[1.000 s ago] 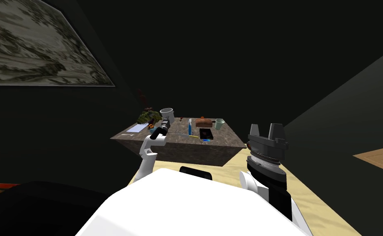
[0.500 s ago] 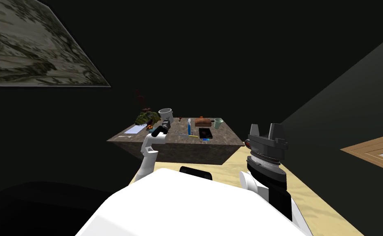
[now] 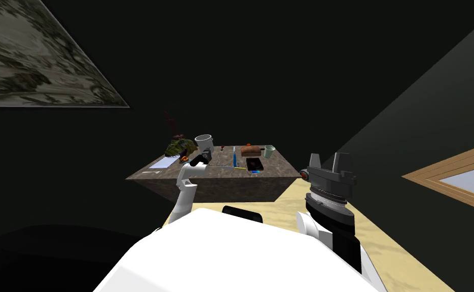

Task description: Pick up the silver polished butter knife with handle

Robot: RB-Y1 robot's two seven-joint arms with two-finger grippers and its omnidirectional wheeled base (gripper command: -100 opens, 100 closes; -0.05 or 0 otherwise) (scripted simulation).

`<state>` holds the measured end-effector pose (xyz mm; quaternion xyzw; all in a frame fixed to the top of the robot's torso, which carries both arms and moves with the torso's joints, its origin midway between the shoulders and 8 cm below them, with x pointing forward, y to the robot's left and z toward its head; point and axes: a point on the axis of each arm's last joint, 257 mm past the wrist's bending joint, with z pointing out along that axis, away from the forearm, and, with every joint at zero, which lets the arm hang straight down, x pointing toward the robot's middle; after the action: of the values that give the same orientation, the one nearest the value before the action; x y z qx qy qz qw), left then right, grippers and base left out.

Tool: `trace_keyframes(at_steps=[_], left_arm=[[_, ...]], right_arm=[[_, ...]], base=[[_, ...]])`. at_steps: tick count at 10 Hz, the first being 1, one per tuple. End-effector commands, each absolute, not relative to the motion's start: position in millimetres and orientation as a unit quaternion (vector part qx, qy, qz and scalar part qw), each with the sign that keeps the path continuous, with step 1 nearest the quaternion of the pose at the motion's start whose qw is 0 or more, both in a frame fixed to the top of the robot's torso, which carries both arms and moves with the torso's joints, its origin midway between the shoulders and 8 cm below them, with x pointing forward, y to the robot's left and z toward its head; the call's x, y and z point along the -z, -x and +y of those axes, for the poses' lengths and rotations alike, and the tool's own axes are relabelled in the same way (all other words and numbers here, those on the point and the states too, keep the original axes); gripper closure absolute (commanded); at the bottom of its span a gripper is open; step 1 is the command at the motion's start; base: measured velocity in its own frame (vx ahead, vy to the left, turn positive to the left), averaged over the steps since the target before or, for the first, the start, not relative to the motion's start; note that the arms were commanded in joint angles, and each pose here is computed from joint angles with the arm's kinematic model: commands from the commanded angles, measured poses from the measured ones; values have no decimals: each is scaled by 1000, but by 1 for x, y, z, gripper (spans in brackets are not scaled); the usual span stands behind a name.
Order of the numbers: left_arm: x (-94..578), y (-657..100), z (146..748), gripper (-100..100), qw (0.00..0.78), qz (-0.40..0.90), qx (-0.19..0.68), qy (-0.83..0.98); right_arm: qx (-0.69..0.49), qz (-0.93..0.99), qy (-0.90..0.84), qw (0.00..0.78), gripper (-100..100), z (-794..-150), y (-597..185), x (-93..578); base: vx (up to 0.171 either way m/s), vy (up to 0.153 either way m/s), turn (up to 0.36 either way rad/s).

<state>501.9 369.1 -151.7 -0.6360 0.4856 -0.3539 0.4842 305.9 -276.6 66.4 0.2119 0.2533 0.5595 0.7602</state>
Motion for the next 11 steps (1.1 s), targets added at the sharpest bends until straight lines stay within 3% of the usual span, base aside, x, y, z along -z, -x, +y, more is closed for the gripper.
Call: trace_keyframes(at_steps=[1, 11], left_arm=[[162, -500, 370, -100, 470, 489, 342, 650], [218, -489, 373, -100, 386, 503, 276, 723]], right_arm=[[-559, 253, -212, 760, 0, -277, -306, -66], [-559, 253, -212, 760, 0, -277, -306, -66]], base=[[-10, 41, -87], [-1, 51, -93]])
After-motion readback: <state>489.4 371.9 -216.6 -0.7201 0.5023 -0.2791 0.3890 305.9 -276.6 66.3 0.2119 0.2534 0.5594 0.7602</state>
